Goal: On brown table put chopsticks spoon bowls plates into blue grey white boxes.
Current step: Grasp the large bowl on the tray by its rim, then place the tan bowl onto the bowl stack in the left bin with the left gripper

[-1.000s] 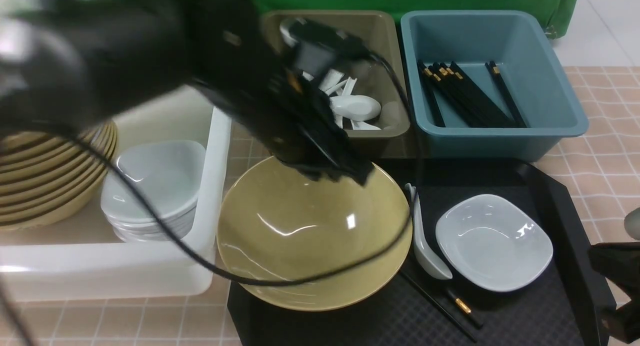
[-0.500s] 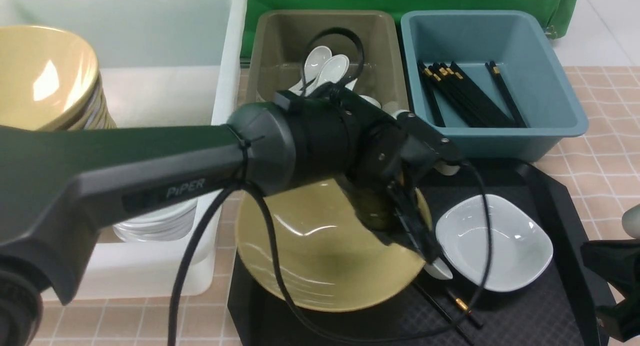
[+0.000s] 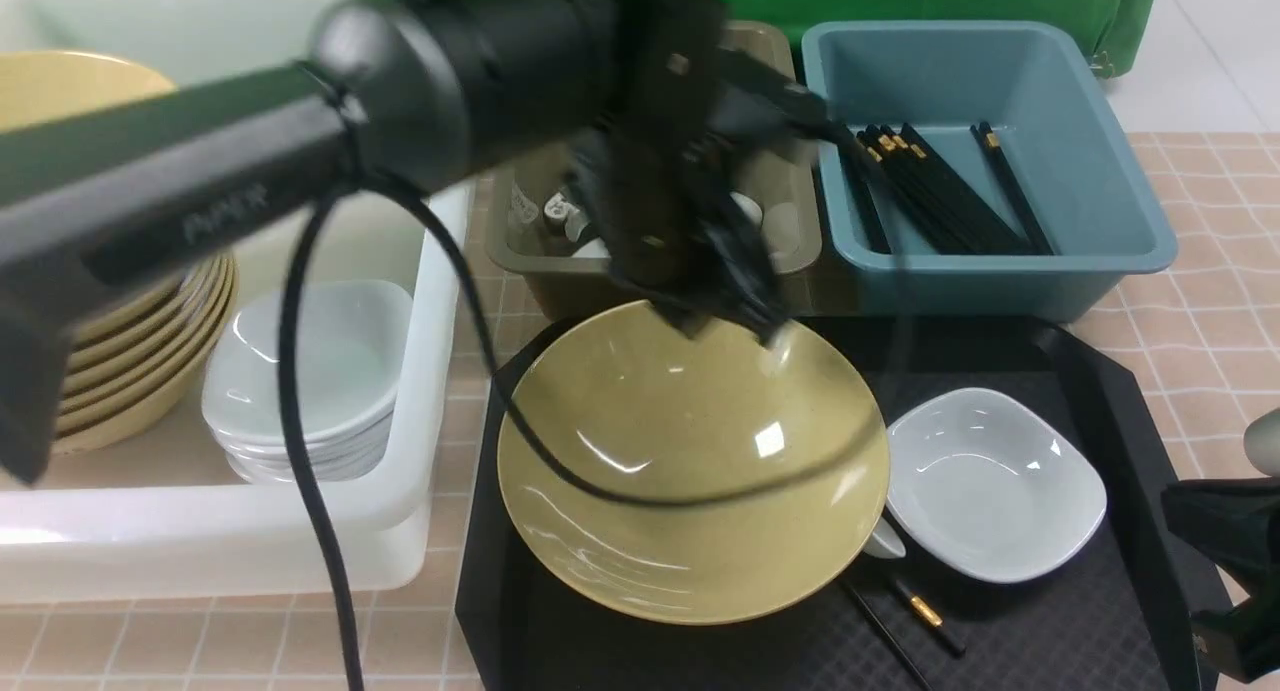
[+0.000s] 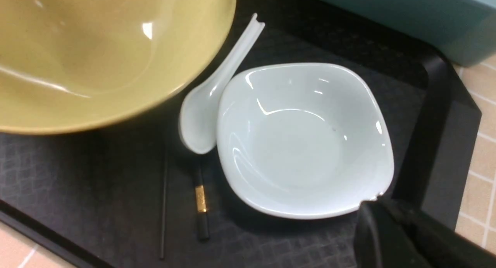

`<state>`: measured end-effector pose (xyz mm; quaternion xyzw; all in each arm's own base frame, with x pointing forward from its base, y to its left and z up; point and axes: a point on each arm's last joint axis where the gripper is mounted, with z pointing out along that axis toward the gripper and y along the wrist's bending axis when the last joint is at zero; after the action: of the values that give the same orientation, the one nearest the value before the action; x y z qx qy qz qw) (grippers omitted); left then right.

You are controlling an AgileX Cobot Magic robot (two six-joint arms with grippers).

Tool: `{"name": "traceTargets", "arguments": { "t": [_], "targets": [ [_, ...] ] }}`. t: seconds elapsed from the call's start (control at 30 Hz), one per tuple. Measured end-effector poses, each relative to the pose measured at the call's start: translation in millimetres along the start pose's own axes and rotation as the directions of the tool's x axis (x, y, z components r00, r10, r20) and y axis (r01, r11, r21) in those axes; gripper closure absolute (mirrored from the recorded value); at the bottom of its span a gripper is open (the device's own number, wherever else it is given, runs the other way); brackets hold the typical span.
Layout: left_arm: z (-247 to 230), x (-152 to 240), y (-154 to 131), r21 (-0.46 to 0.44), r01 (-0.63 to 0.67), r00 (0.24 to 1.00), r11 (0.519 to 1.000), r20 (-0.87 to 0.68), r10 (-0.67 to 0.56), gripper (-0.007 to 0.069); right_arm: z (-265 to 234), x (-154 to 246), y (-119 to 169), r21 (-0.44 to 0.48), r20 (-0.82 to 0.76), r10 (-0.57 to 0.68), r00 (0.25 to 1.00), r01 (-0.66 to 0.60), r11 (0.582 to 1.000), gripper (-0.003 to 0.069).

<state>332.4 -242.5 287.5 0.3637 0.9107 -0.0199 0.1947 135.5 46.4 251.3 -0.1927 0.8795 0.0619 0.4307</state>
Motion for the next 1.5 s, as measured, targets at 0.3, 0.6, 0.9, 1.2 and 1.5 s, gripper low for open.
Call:
{"name": "traceTargets", "arguments": {
  "t": [0.3, 0.6, 0.9, 1.2, 1.5],
  "targets": [
    [27, 10, 48, -0.033, 0.137, 0.988, 0.99, -0.063, -0.139, 0.0181, 0, -1, 0, 0.001, 0.007, 0.0, 1.0, 0.0, 1.0, 0.0606],
    [89, 19, 40, 0.071, 0.162, 0.967, 0.984, -0.212, -0.143, 0.0204, 0, -1, 0, 0.001, 0.007, 0.0, 1.0, 0.0, 1.0, 0.06],
    [53, 17, 33, 0.16, 0.153, 0.971, 0.975, -0.207, -0.118, 0.0565, 0, -1, 0, 0.001, 0.007, 0.0, 1.0, 0.0, 1.0, 0.0592],
    [-75, 16, 40, 0.137, 0.067, 0.984, 0.988, 0.155, -0.088, 0.0617, 0, 0, 0, 0.0, 0.003, 0.0, 1.0, 0.0, 1.0, 0.0585],
    [-223, 98, 126, -0.049, 0.443, 0.774, 0.895, 0.526, -0.353, 0.0618, 0, 0, 0, 0.0, -0.001, 0.013, 1.0, -0.013, 1.0, 0.0581]
  ]
}}
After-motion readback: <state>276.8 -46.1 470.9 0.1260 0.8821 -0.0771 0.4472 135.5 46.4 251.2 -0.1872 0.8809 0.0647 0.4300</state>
